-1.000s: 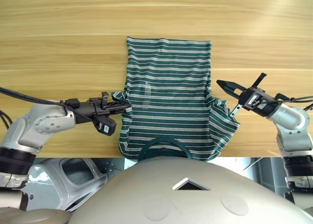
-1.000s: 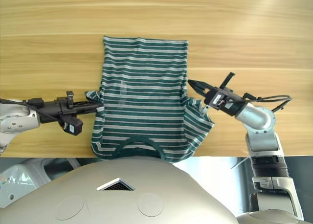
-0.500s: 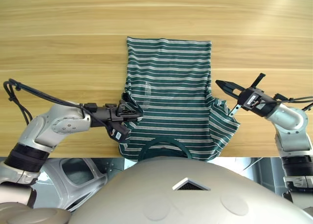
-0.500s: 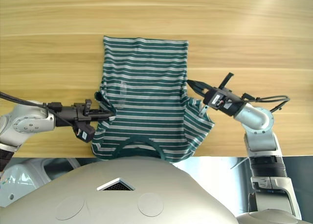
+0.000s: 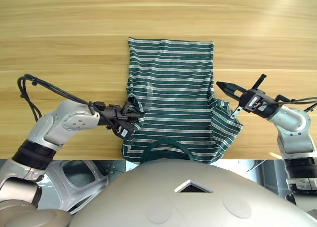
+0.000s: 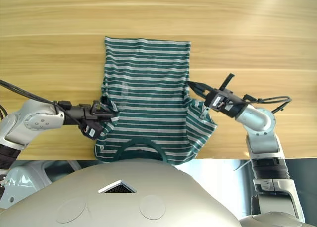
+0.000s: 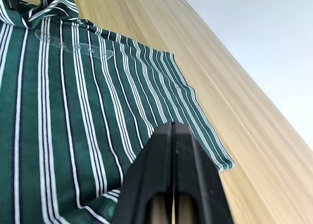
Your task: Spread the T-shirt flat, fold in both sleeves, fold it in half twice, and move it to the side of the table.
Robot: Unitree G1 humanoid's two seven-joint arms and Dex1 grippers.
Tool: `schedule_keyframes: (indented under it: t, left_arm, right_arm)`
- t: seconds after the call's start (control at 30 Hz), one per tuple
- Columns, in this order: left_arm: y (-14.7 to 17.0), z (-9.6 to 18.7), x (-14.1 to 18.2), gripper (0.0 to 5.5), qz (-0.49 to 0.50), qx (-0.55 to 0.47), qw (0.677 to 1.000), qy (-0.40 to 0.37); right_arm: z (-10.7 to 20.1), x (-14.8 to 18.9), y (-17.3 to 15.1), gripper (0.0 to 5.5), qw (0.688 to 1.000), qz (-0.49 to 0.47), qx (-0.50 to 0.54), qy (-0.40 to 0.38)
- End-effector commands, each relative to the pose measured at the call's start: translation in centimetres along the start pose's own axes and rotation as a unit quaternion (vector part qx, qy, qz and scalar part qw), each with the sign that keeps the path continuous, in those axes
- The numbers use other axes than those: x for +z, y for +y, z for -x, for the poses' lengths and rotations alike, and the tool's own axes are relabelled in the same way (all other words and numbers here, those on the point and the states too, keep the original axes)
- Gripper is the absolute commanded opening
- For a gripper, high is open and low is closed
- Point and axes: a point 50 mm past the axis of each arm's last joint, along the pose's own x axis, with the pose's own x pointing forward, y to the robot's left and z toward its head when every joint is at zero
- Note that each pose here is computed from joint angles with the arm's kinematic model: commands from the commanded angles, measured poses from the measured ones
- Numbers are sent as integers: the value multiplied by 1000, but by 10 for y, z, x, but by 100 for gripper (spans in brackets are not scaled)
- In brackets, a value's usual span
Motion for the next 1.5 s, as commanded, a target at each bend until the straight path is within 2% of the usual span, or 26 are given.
schedule_keyframes:
  t: [0.03,0.17,0.37,0.5,0.6,0.67,0.73,0.8,0.93,1.13,1.2,1.37,1.5]
  left_arm:
    - [8,-3,6,116,6,13,1000,-16]
    - [13,-4,17,176,14,30,998,-54]
    - [18,-4,24,298,22,49,995,-84]
    - [6,-18,28,368,64,50,989,-123]
    - [23,10,19,433,89,134,979,-122]
    - [31,38,-3,472,103,197,972,-77]
    - [29,62,-20,510,124,246,961,-36]
    - [21,74,-32,539,140,266,954,-5]
    - [-1,72,-58,540,161,236,956,73]
    - [-11,50,-62,540,163,208,963,60]
    - [-10,44,-62,540,162,212,962,51]
    - [-5,39,-63,540,159,223,961,39]
    - [-2,35,-62,540,156,225,961,32]
  right_arm:
    - [-4,3,-2,0,1000,7,0,-4]
    - [-5,3,-2,0,1000,6,-1,-4]
    - [-6,2,-1,0,1000,5,-1,-6]
    - [-6,2,-1,0,1000,4,-2,-6]
    - [0,1,-5,0,1000,10,-8,2]
    - [13,0,-15,0,999,15,-24,17]
    - [24,1,-24,40,999,24,-32,26]
    - [28,1,-27,81,998,27,-37,30]
    - [28,1,-27,169,998,28,-39,31]
    - [26,0,-25,278,999,24,-36,30]
    - [26,0,-25,333,999,23,-34,30]
    - [25,0,-23,426,999,20,-31,30]
    - [24,-2,-20,524,999,16,-27,31]
